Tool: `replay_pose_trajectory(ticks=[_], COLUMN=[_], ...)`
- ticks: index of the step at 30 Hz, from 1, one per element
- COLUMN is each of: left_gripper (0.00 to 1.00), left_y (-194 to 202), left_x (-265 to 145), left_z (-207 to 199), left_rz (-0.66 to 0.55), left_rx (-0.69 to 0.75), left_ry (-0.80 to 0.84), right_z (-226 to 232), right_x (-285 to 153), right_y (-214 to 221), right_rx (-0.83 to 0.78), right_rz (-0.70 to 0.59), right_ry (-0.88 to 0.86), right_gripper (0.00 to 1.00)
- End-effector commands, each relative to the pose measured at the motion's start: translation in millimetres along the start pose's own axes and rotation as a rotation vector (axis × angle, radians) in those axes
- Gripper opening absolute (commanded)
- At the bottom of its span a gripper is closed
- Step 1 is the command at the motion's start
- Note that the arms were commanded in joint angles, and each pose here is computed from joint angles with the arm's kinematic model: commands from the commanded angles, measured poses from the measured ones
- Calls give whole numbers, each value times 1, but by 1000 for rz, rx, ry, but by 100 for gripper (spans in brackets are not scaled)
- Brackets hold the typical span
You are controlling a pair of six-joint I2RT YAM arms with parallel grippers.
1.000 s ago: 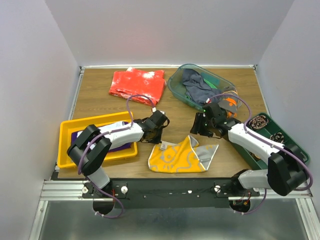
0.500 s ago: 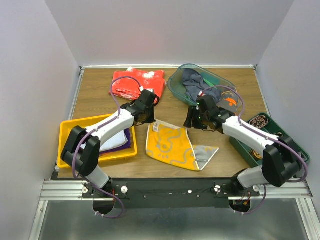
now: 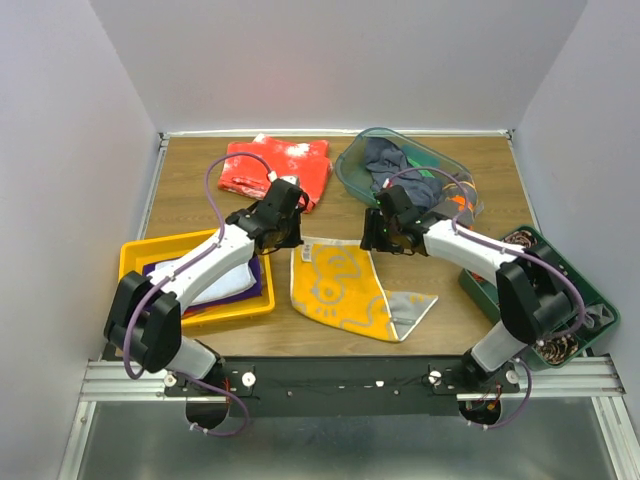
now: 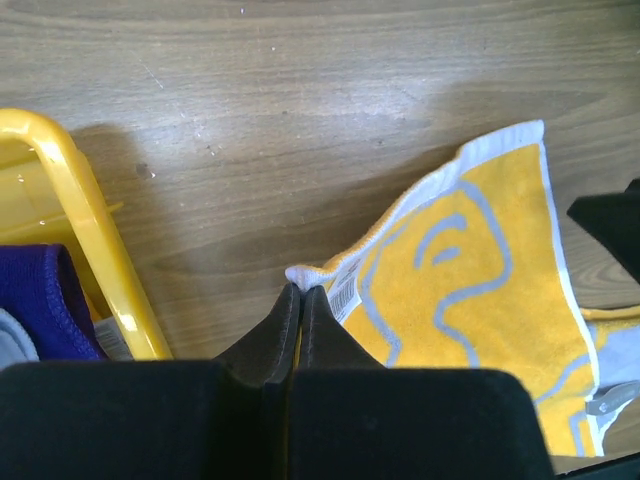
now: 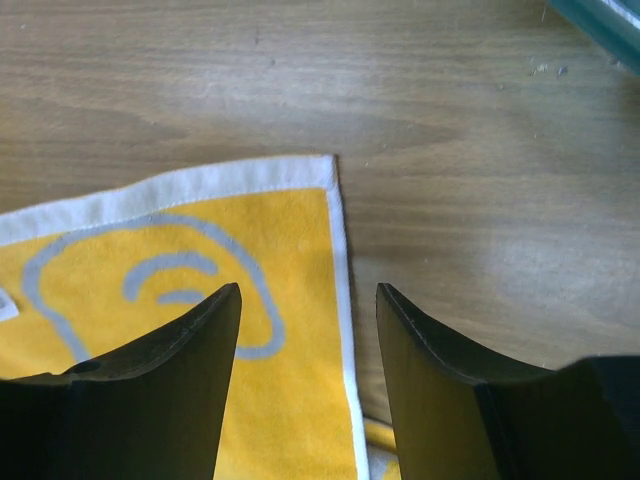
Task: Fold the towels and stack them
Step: Flatten out the towel at the center of the board.
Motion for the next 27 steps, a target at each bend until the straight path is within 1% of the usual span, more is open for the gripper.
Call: replay_pose_trajectory(ticks=[1,5,8,15,22,23,25,26,27], left_gripper=[0,0,0,0,0,0,0,0,0], left_y=[8,12,11,11,12,12,12,13,13], left_x=[10,17,20,26,28,28,28,29,29], left_z=[2,2,4,5,4,4,4,4,4], left_rz=[52,71,72,80,84,82,84,87,85], left_rx=[26,35,36,23,17,19,17,20,19], left_ry=[-3,-3,-6,0,4,4,7,7,6], right_z=[6,4,5,3,-10,-10,-9,-9,-7], right_x=[15,30,38,56,63,65,68,69,70], right_y=[-30,-39,-32,-2,8,11,13,14,14], right_rx=[-42,-59,-76,-121,-133,-137,-141,-145,-148], right_rz=[-104,-140,-132,-81,-79,-71,-63,-58,-59], right_ry=[38,66,70,136,257,257,254,253,248], right_gripper=[63,59,56,53,52,42,36,30,27])
Point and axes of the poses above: each gripper's point midway between its finger pads, its own x axis out along the fingers, its own z axis along the line the jaws close on, y = z × x, the point moved 3 cm from there along -x, back along the fingers
